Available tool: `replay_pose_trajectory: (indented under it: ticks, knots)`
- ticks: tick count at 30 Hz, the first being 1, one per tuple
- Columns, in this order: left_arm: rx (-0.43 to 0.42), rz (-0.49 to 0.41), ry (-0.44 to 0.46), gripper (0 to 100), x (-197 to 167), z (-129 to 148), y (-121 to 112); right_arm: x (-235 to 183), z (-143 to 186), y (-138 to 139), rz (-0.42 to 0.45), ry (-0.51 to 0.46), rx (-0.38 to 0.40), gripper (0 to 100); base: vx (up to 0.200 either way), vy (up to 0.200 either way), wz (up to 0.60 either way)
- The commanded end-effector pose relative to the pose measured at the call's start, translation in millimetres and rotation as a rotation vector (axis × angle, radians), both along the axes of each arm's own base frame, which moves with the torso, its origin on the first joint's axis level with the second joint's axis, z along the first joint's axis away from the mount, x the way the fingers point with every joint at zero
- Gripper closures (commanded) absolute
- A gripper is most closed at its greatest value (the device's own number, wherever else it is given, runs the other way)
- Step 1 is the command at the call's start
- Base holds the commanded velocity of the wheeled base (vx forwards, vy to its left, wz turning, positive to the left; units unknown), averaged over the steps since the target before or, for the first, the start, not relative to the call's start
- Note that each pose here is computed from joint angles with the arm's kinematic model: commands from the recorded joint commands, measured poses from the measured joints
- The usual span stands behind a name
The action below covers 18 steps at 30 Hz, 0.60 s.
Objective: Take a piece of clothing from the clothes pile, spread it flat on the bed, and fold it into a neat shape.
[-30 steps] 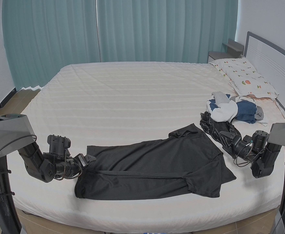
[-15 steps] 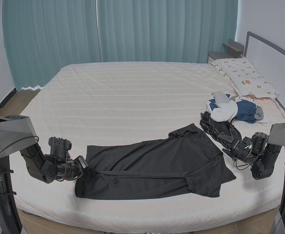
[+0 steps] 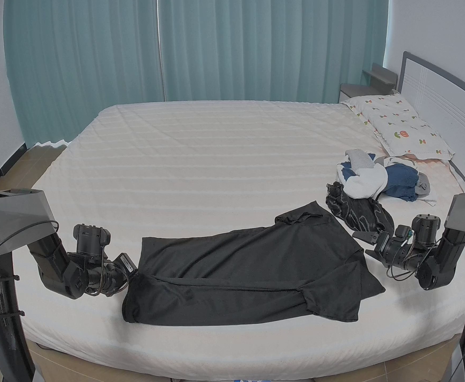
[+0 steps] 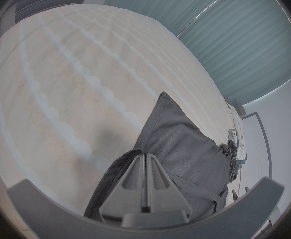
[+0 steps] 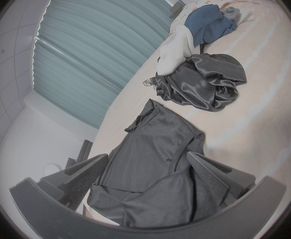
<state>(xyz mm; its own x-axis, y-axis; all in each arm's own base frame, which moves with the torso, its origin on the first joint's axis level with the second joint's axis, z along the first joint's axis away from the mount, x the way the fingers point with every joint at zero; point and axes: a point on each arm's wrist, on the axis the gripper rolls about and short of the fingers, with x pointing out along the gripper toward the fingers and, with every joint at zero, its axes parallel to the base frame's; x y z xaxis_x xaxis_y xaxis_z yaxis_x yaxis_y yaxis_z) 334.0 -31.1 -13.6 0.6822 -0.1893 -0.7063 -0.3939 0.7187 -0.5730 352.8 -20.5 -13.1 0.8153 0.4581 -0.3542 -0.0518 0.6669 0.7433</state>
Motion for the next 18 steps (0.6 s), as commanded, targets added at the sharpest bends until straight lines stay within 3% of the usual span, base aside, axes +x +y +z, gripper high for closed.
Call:
replay_pose_trajectory:
  ticks: [1,9,18]
  knots:
    - [-0.001,0.005,0.002,100,-1.0,0.4,1.5,-2.6,0.7,-3.0,0.011,0.006,-0.043,0,0.000,0.000,0.00]
    - [0.000,0.031,0.008,100,-1.4,-0.3,10.3,-8.7,-7.5,-2.4,0.059,0.060,-0.120,0,0.000,0.000,0.00]
    - [0.000,0.032,0.008,100,-1.7,0.0,10.8,-9.4,-12.4,0.8,0.075,0.067,-0.129,0,0.000,0.000,0.00]
